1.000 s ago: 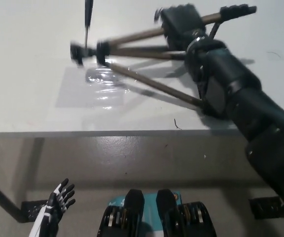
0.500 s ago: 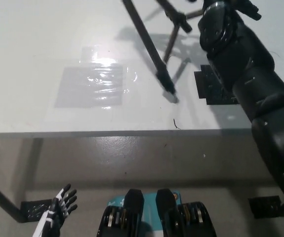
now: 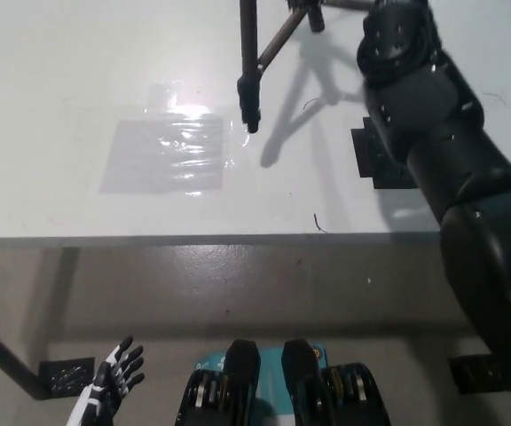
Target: A tripod lies near the right hand side of the table and the robot grab a leg of the tripod using its right hand and put it up right.
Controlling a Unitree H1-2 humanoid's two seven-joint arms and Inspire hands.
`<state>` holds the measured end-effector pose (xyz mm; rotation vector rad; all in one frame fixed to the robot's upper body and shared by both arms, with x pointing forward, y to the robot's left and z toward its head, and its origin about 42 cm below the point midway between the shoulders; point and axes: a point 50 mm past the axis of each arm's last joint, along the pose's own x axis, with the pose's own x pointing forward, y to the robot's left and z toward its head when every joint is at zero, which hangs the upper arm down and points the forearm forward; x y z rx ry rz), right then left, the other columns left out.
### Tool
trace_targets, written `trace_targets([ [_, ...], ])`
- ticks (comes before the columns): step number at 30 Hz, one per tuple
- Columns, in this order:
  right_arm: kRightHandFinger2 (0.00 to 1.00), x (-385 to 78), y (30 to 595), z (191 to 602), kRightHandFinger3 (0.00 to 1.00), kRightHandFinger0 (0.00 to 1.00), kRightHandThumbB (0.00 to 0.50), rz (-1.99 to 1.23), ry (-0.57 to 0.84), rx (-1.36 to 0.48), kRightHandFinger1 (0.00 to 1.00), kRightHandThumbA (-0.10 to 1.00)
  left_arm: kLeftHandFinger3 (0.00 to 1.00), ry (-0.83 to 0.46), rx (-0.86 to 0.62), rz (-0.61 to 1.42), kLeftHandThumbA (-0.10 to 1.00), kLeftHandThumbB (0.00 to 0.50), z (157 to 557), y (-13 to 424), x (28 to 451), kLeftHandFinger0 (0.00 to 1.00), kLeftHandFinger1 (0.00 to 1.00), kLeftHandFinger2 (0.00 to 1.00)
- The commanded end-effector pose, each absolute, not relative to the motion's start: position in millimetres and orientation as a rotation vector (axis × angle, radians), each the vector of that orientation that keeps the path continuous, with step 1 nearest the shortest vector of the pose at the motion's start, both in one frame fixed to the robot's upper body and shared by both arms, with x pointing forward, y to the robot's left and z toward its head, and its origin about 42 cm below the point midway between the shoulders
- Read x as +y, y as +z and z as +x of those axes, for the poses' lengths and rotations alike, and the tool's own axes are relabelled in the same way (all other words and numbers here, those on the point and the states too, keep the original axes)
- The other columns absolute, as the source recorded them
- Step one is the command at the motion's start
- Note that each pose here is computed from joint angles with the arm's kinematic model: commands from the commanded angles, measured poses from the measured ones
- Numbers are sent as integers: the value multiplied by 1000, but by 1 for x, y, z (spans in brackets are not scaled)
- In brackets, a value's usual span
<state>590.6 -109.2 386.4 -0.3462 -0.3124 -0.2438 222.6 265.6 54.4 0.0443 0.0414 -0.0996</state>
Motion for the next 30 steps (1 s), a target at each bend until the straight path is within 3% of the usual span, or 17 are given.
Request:
trace_targets([
  [1,393,-104,437,588,286,0,110,-185,-299,-478,0,-100,1000,-111,-19,55,1000,142,225,62,264,1000,1000,1000],
  [2,328,-101,380,585,282,0,102,-92,-284,-362,0,-100,1000,-108,-18,52,1000,144,220,61,264,1000,1000,1000],
  [5,422,-100,325,577,515,0,101,-53,-285,-247,9,-100,1000,-109,-22,51,1000,163,219,57,263,1000,1000,1000],
  [10,490,-96,291,569,565,0,109,-41,-301,-147,48,-100,1000,-107,-27,48,1000,189,223,59,265,1000,1000,1000],
  [12,460,-96,276,565,522,0,117,-21,-303,-130,41,-100,1000,-105,-33,54,1000,197,223,60,265,1000,1000,1000],
  [15,464,-96,267,562,534,0,117,19,-300,-105,45,-100,1000,-108,-39,51,1000,209,224,60,266,1000,1000,1000],
  [19,457,-96,262,560,513,0,135,22,-308,-114,40,-100,1000,-108,-39,62,1000,189,223,62,266,1000,1000,1000],
  [22,483,-97,261,561,545,0,150,2,-283,-117,61,-100,1000,-103,-37,62,1000,195,221,60,266,1000,1000,1000],
  [23,542,-97,262,561,612,11,176,6,-273,-115,109,-22,1000,-102,-36,64,1000,195,221,60,266,1000,1000,1000],
  [24,768,-99,267,564,862,105,255,-4,-229,-134,279,220,1000,-104,-37,65,1000,195,221,61,266,1000,1000,1000],
  [25,700,-99,268,564,931,104,271,-10,-212,-142,260,330,1000,-105,-36,63,1000,195,221,60,266,1000,1000,1000],
  [26,1000,-99,272,566,1000,565,371,-28,-136,-180,704,503,1000,-106,-34,61,1000,202,220,60,265,1000,1000,1000],
  [27,1000,-100,277,569,1000,1000,430,-31,-31,-190,1000,662,1000,-108,-37,67,1000,196,219,60,265,1000,1000,1000],
  [29,1000,-102,291,573,1000,1000,498,-38,91,-229,1000,786,1000,-109,-32,70,1000,176,218,59,266,1000,1000,1000],
  [30,1000,-103,303,576,1000,1000,500,-41,127,-256,1000,816,1000,-108,-30,71,1000,179,219,59,266,1000,1000,1000],
])
